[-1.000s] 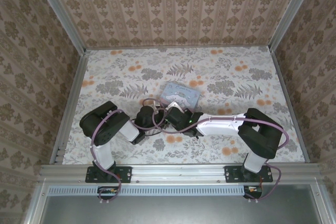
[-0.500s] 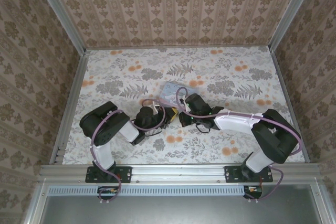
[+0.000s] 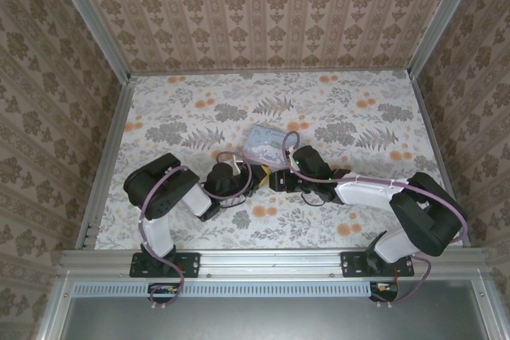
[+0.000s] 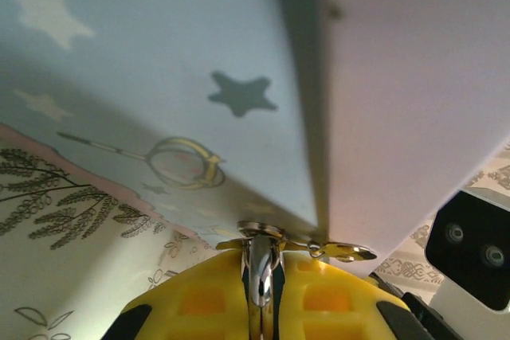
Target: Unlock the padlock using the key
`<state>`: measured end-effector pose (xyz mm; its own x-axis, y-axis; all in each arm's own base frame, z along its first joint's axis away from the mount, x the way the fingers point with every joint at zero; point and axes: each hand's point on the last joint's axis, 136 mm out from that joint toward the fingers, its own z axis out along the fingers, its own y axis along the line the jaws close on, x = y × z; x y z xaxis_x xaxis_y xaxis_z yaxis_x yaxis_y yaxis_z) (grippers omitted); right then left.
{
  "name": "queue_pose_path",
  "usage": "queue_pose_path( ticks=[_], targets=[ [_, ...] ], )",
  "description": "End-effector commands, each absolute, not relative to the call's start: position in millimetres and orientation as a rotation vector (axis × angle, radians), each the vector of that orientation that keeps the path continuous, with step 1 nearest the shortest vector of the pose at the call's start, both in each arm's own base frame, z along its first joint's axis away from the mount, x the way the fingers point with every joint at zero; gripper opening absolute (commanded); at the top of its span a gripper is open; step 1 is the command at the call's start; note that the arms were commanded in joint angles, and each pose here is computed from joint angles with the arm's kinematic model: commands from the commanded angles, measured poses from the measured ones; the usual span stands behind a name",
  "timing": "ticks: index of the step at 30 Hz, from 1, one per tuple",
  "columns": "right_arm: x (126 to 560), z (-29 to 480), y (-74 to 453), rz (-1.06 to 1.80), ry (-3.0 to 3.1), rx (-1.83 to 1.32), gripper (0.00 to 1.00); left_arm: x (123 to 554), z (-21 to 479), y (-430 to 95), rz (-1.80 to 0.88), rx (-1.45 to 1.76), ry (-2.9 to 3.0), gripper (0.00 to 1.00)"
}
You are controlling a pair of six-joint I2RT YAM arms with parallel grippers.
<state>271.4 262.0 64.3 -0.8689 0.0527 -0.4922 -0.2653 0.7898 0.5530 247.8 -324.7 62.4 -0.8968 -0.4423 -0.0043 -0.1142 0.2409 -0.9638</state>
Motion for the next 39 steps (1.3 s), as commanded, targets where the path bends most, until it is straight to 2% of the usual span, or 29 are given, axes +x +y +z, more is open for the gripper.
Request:
queue_pose_path(
  ticks=[1, 5, 10, 12, 17, 25, 33, 39],
  targets=[
    [309, 79, 248, 0.824, 2.375, -0.039, 0.52, 217, 48, -328, -1.719, -0.38, 2.355, 0.08],
    [327, 88, 251, 0.854, 2.344, -0.002, 0.52, 214, 48, -329, -1.707, -0.347, 2.367, 0.23],
    [352, 97, 252, 0.897, 2.302, 0.07, 0.52, 211, 57, -325, -1.686, -0.306, 2.361, 0.46],
    [363, 101, 252, 0.926, 2.283, 0.099, 0.52, 211, 63, -322, -1.67, -0.291, 2.356, 0.52],
    [372, 110, 253, 0.987, 2.25, 0.116, 0.52, 218, 90, -307, -1.615, -0.252, 2.33, 0.6],
    [338, 77, 236, 0.943, 2.315, 0.071, 0.52, 249, 140, -260, -1.284, -0.138, 2.355, 0.72],
    [327, 40, 235, 0.894, 2.372, -0.054, 0.5, 290, 165, -241, -1.115, -0.042, 2.39, 0.78],
    [333, 30, 241, 0.872, 2.394, -0.119, 0.47, 315, 164, -238, -1.059, -0.003, 2.421, 0.79]
  ],
)
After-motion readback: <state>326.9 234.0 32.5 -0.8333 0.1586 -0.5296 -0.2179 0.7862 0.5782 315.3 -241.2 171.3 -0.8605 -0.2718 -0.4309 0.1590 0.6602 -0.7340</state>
